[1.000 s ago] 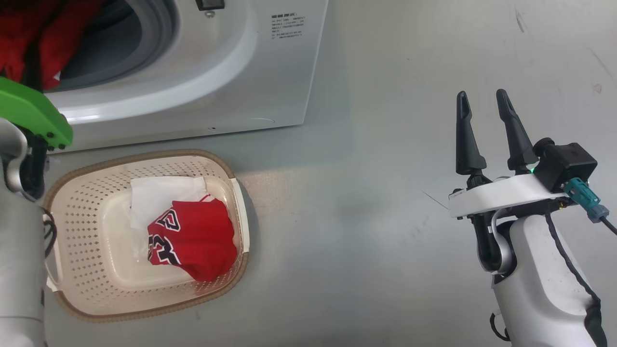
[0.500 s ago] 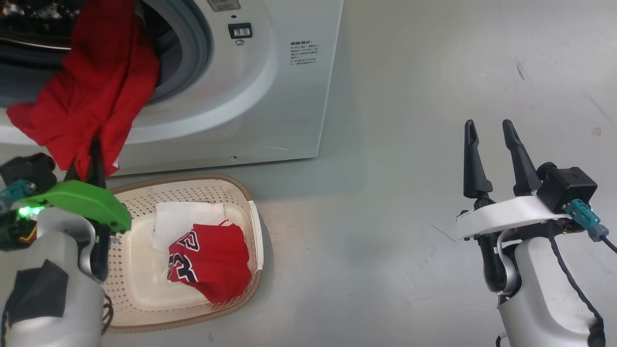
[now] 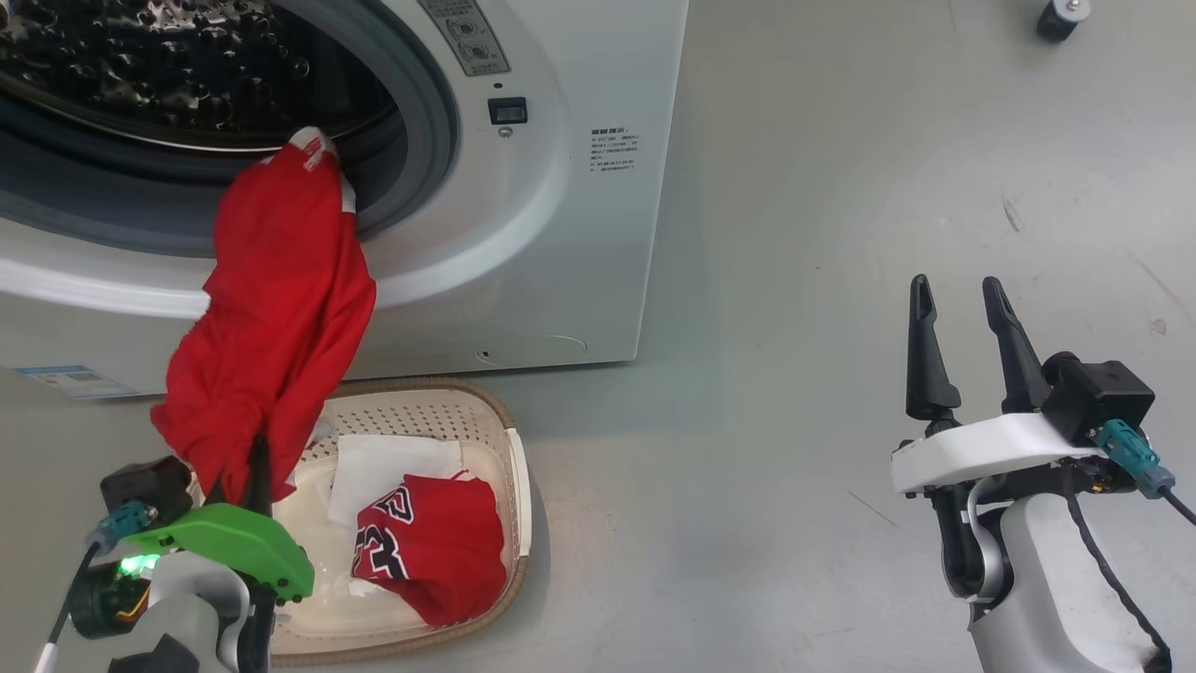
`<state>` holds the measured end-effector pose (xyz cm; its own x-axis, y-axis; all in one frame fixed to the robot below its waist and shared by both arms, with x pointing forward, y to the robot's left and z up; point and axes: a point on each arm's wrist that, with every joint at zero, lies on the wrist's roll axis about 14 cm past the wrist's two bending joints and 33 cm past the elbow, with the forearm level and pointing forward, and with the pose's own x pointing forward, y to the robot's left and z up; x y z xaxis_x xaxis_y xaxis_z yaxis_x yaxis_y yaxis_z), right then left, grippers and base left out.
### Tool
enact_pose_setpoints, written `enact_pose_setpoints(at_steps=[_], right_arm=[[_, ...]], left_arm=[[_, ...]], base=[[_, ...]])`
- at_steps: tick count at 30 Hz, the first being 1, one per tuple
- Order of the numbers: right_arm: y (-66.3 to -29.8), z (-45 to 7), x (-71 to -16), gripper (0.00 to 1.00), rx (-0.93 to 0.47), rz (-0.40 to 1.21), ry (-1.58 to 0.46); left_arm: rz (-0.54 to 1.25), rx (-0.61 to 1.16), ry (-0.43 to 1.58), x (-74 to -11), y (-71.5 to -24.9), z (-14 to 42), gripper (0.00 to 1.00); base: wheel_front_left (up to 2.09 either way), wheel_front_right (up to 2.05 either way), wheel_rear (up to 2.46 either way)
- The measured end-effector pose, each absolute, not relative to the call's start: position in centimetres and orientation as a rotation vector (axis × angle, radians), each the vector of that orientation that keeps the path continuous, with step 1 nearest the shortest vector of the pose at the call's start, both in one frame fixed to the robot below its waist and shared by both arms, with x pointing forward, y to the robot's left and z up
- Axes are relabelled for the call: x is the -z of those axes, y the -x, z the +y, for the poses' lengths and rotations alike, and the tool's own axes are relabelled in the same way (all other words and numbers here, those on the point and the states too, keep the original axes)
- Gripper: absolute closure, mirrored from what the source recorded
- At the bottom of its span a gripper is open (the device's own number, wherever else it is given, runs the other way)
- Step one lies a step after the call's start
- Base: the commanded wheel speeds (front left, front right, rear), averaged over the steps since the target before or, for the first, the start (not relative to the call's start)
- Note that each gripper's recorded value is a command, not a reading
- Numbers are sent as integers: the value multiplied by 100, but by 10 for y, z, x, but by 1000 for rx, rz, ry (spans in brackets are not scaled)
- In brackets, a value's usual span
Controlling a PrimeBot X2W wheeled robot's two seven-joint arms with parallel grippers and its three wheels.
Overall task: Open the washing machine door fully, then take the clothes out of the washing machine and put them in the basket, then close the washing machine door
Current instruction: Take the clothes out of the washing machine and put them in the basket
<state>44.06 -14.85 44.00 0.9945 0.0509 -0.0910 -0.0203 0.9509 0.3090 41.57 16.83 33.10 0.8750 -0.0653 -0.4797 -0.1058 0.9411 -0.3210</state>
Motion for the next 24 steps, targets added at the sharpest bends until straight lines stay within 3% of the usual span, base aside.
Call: enact_pose_setpoints(at_steps=[24], right_arm=[[-448, -156, -400, 0, -16, 179, -271]], left_arm=[[796, -15, 383, -249, -372, 142, 100]], base=[[0, 0, 0]])
